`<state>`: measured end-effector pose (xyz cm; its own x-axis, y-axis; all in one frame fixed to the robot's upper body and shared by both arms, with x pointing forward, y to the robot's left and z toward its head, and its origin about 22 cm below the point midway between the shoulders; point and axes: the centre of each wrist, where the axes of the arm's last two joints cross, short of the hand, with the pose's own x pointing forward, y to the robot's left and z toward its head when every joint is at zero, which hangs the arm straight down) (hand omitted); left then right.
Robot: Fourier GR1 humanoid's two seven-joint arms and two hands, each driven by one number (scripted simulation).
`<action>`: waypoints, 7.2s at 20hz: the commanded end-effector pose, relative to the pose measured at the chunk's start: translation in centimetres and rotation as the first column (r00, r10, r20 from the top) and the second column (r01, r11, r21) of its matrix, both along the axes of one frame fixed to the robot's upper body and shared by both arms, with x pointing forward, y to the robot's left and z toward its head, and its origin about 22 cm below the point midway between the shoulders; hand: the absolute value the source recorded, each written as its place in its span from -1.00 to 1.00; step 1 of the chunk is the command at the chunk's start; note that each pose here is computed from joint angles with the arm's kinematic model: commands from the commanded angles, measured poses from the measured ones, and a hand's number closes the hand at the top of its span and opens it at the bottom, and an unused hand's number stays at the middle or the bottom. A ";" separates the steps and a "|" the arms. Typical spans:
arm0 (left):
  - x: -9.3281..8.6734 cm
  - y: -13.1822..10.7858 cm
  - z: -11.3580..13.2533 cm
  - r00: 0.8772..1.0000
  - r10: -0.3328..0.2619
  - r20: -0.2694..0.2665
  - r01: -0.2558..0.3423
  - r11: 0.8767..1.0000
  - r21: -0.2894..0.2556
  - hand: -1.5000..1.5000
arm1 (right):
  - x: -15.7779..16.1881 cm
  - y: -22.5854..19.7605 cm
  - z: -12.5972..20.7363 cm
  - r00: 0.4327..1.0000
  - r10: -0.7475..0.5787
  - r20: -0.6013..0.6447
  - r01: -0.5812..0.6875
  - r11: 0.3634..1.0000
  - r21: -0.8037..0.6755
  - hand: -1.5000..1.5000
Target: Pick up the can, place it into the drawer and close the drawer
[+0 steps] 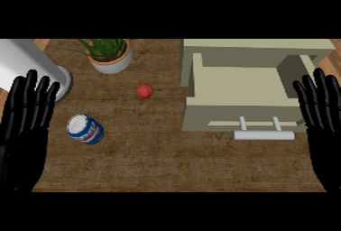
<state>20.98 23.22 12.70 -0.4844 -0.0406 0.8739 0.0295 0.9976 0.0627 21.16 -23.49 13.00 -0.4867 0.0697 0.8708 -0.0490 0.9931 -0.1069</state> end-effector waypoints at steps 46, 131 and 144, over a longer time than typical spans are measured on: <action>8.5 22.2 -1.1 0.483 -0.723 -0.493 0.731 0.644 -0.228 -1.00 | -11.7 -12.1 -3.4 0.929 -0.244 -0.279 0.264 0.964 0.034 -1.00; 11.6 2.6 -22.7 0.874 -0.143 -0.464 -0.078 0.902 -0.426 1.00 | -15.7 -14.1 -2.4 0.922 -0.243 -0.302 0.277 0.958 0.074 -1.00; 14.5 -4.4 -9.9 0.920 -0.140 -0.366 0.008 0.940 -0.340 1.00 | -16.9 -12.8 -0.8 0.920 -0.250 -0.303 0.283 0.956 0.072 -1.00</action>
